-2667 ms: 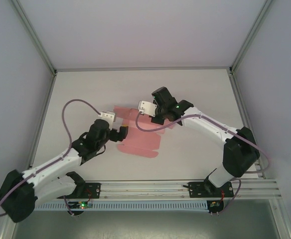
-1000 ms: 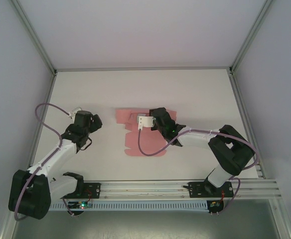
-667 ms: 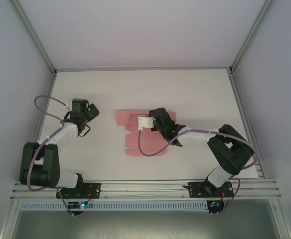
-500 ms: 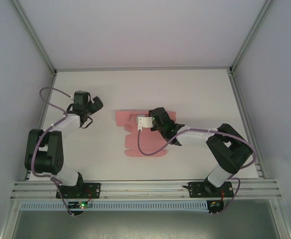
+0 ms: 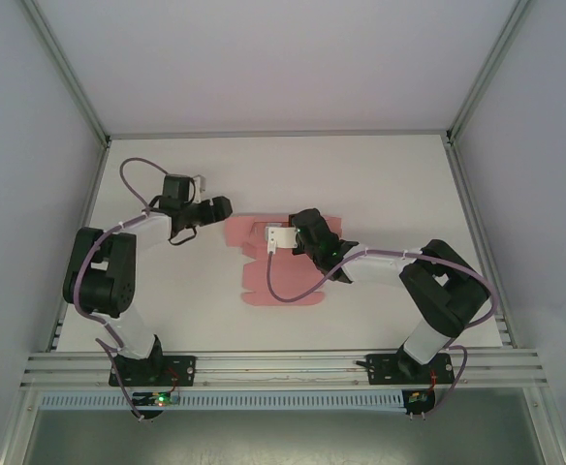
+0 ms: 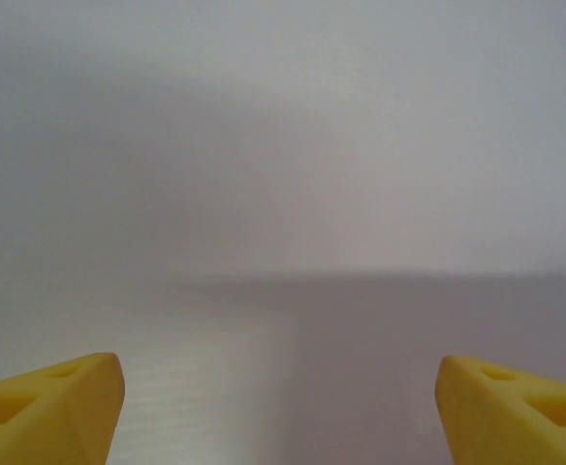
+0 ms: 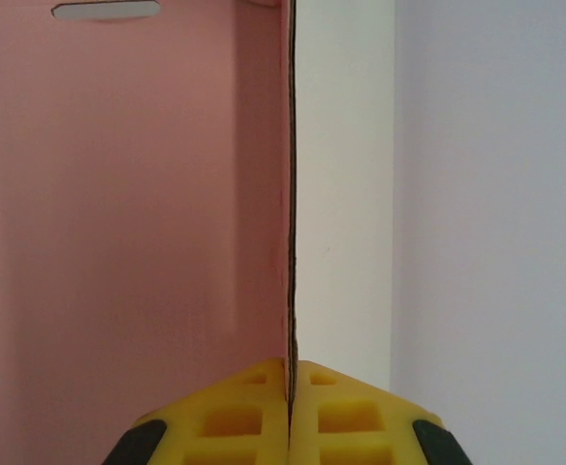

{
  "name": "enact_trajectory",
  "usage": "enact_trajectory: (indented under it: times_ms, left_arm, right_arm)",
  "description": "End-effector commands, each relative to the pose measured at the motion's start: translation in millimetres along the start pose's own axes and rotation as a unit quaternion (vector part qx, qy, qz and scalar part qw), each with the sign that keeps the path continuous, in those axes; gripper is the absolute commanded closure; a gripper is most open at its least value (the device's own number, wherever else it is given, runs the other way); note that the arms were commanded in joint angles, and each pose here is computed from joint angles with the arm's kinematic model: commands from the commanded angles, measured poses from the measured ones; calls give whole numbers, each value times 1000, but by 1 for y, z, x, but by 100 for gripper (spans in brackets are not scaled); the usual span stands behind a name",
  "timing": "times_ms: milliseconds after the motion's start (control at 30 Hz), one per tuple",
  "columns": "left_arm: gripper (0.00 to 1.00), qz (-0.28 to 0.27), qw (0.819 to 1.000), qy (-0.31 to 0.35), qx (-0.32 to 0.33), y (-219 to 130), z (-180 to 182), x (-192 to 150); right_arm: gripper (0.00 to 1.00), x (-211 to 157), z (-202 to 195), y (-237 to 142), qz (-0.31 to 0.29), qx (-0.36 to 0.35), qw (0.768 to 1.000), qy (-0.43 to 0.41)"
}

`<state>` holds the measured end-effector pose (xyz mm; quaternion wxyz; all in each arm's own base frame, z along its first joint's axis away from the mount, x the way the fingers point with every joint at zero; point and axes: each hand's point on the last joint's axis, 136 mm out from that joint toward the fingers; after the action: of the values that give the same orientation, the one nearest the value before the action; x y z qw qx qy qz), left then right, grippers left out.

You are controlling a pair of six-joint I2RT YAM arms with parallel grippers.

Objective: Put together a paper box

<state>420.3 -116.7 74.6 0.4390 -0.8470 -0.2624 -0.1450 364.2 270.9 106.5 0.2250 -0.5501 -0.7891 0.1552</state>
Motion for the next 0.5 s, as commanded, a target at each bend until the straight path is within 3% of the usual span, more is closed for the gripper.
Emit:
enact_trajectory:
  times_ms: [0, 233, 467]
  left_arm:
    - [17, 20, 997, 32, -68, -6, -26, -21]
    - [21, 26, 981, 44, -186, -25, -65, -42]
    - [21, 46, 975, 51, -210, -30, -85, -56]
  right_arm:
    - [100, 3, -2, 2, -5, 4, 1000, 10]
    - [100, -1, 2, 5, 7, 12, 1000, 12]
    - [100, -3, 3, 5, 13, 12, 1000, 14]
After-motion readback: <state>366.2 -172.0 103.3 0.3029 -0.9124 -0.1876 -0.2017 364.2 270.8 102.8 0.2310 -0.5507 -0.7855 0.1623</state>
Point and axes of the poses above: each hand's point on the last joint's axis, 136 mm out from that joint toward the fingers, its own y axis out along the fingers, its own z axis along the line the jaws close on, x = y × z, and after that the axes turned 3 degrees about -y, right-handed
